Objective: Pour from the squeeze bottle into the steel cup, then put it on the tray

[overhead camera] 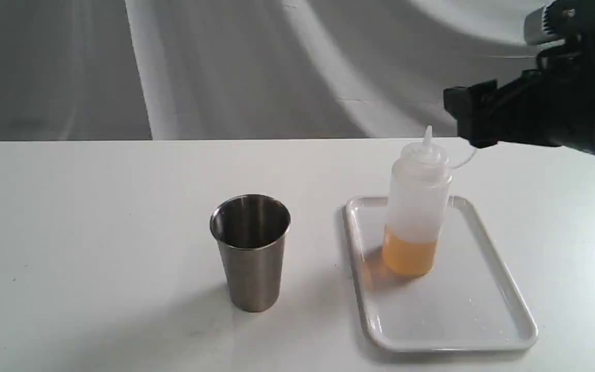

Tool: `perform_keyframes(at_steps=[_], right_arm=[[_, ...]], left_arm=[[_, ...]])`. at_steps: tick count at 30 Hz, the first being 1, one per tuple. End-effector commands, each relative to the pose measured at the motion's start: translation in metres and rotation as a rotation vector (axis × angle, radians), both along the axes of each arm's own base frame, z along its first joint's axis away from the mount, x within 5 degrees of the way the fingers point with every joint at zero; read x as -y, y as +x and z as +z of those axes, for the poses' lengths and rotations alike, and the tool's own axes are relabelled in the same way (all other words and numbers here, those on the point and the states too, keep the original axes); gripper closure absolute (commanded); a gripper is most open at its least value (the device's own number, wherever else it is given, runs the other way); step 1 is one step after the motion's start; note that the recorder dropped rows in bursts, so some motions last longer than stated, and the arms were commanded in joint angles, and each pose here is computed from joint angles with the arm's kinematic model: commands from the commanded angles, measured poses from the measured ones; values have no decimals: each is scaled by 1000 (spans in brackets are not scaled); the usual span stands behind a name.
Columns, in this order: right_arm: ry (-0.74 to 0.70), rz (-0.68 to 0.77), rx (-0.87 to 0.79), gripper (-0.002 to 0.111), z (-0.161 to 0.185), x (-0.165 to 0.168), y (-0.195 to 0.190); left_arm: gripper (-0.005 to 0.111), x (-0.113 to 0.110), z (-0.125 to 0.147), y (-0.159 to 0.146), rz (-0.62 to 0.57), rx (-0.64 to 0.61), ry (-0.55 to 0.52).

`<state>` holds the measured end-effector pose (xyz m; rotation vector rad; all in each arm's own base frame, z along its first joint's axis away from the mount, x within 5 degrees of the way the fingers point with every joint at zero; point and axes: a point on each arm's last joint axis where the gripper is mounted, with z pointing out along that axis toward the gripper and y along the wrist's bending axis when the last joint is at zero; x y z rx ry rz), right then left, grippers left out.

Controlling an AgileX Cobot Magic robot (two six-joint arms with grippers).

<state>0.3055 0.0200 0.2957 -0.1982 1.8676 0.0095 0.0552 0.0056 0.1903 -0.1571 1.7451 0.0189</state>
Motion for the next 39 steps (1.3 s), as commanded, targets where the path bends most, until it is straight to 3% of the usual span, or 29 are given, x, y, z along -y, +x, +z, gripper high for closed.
perform_keyframes(at_steps=[1,9,16,21,23,28,32,39], right_arm=[[-45,-48,-2,30,22,6,-23],[-63,-194,-10,38,67,23,-91],[-4,-317,-38,69,88,35,-162],[158,-290,-19,93,95,30,-208],[154,-263,-43,106,93,28,-222],[92,-177,-42,108,92,24,-245],[37,17,34,108,85,10,-258],[92,191,163,108,55,-6,-260]], left_arm=[[98,0,-2,0,-4,-6,-7],[98,0,-2,0,-4,-6,-7],[98,0,-2,0,-4,-6,-7],[98,0,-2,0,-4,-6,-7],[98,0,-2,0,-4,-6,-7],[98,0,-2,0,-4,-6,-7],[98,0,-2,0,-4,-6,-7],[98,0,-2,0,-4,-6,-7]])
